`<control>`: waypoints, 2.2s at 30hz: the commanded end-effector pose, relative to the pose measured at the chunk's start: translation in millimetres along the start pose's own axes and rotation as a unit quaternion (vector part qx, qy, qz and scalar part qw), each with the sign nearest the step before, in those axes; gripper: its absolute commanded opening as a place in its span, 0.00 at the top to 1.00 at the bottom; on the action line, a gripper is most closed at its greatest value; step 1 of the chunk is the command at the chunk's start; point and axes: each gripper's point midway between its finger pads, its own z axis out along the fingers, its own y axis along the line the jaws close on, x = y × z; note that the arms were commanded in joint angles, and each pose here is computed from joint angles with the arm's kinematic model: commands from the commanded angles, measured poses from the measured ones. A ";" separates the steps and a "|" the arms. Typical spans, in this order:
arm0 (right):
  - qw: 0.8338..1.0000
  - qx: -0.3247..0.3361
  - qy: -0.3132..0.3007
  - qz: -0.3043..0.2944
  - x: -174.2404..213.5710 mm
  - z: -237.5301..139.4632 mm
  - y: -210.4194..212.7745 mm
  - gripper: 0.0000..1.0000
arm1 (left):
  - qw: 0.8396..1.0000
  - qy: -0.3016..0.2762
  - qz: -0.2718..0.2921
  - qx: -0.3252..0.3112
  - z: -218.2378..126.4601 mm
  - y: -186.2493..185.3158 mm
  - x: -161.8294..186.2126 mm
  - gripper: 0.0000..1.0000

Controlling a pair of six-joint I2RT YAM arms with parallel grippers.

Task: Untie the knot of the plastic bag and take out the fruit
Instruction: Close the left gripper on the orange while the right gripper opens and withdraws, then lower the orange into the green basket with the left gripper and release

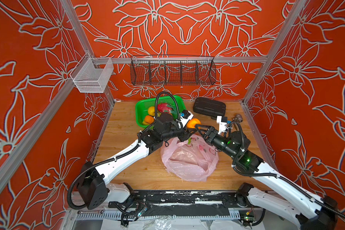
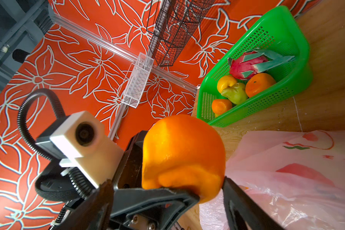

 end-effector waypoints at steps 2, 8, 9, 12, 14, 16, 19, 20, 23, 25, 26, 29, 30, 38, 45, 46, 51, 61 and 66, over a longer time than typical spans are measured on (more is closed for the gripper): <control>0.999 0.006 -0.036 -0.023 -11.3 -12.0 -1.5 0.11 | 0.998 -0.008 -0.029 -0.060 -9.9 18.6 -13.3 0.51; 0.998 0.025 -0.057 -0.015 -10.9 -19.2 -22.3 0.09 | 0.986 -0.009 -0.092 -0.139 -26.7 57.7 -11.6 0.52; 0.997 0.036 -0.061 -0.016 -11.5 -21.1 -26.8 0.08 | 0.983 -0.011 -0.109 -0.149 -30.3 66.3 -10.1 0.52; 0.996 0.058 -0.063 -0.031 -12.4 -26.8 -33.8 0.06 | 0.971 -0.017 -0.162 -0.175 -43.1 94.7 -3.8 0.52; 0.995 0.065 -0.065 -0.039 -12.7 -29.6 -36.2 0.06 | 0.961 -0.021 -0.197 -0.194 -51.8 115.0 2.1 0.52; 0.995 0.068 -0.065 -0.042 -12.6 -31.2 -38.0 0.05 | 0.951 -0.020 -0.222 -0.216 -59.2 136.5 10.4 0.52; 0.994 0.074 -0.065 -0.043 -11.9 -32.2 -41.0 0.05 | 0.940 -0.014 -0.239 -0.244 -66.8 161.2 20.0 0.52; 0.994 0.076 -0.064 -0.043 -11.3 -32.3 -42.7 0.05 | 0.937 -0.011 -0.245 -0.249 -68.0 168.3 23.7 0.52; 0.994 0.080 -0.064 -0.042 -10.8 -32.2 -44.9 0.05 | 0.928 0.000 -0.268 -0.260 -69.0 190.3 33.3 0.52; 0.994 0.080 -0.062 -0.040 -9.8 -31.7 -45.7 0.05 | 0.920 0.008 -0.291 -0.264 -66.6 205.3 41.3 0.52; 0.994 0.081 -0.062 -0.039 -9.5 -31.7 -45.9 0.05 | 0.916 0.012 -0.301 -0.266 -65.3 211.4 44.6 0.52; 0.994 0.082 -0.060 -0.037 -9.0 -31.8 -46.3 0.05 | 0.906 0.029 -0.328 -0.265 -57.1 229.4 55.4 0.53; 0.994 0.085 -0.059 -0.036 -8.8 -31.9 -47.4 0.05 | 0.905 0.033 -0.336 -0.260 -52.0 234.0 59.1 0.53; 0.993 0.095 -0.061 -0.033 -8.6 -33.4 -52.3 0.05 | 0.889 0.097 -0.375 -0.245 -10.7 264.2 89.3 0.53; 0.993 0.097 -0.060 -0.041 -9.3 -34.2 -51.3 0.06 | 0.873 0.157 -0.385 -0.254 17.8 291.0 117.8 0.54; 0.992 0.099 -0.060 -0.041 -8.9 -34.2 -52.4 0.06 | 0.872 0.163 -0.386 -0.254 20.8 293.2 121.8 0.54; 0.992 0.100 -0.060 -0.042 -9.2 -34.4 -52.5 0.06 | 0.861 0.188 -0.396 -0.258 33.9 303.5 147.5 0.55; 0.993 0.097 -0.059 -0.043 -9.0 -34.4 -50.9 0.06 | 0.843 0.231 -0.413 -0.255 47.0 307.1 186.8 0.53; 0.993 0.097 -0.058 -0.043 -8.5 -34.7 -50.8 0.06 | 0.841 0.239 -0.413 -0.255 47.3 306.4 192.9 0.44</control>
